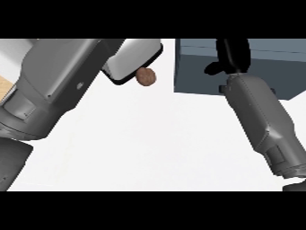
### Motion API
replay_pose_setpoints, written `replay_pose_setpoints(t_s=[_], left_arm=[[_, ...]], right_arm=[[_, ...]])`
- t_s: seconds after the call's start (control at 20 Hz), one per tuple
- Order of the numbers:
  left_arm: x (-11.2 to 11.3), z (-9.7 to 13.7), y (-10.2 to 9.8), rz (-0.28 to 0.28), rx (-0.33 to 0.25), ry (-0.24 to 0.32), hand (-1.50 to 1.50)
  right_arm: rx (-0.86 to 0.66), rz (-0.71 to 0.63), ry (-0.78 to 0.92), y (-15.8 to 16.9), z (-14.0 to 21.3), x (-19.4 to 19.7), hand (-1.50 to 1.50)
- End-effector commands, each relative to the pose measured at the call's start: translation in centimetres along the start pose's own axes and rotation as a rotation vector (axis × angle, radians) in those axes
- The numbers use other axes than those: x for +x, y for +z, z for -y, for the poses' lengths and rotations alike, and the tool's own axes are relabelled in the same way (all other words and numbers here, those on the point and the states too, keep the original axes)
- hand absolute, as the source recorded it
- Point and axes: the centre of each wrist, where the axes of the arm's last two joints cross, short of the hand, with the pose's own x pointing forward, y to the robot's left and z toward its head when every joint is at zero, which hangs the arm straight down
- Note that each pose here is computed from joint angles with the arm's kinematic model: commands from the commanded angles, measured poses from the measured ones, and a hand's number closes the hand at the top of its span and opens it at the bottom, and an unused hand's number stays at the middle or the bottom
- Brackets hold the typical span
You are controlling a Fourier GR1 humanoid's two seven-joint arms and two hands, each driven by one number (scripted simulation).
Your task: Pick up the can, place it into the drawer and close the drawer
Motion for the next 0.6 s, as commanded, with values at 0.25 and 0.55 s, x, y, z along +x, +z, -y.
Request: replay_pose_setpoints(t_s=[0.25,0.55], left_arm=[[0.0,-2.2,0.5,0.000,-0.025,-0.001,-1.50],[-1.2,-3.8,0.9,-0.005,-0.025,-0.002,-1.50]], right_arm=[[-0.055,-0.009,0.027,-4.3,2.7,0.0,-1.50],[-0.098,-0.019,-0.068,-4.8,2.6,1.5,-1.50]])
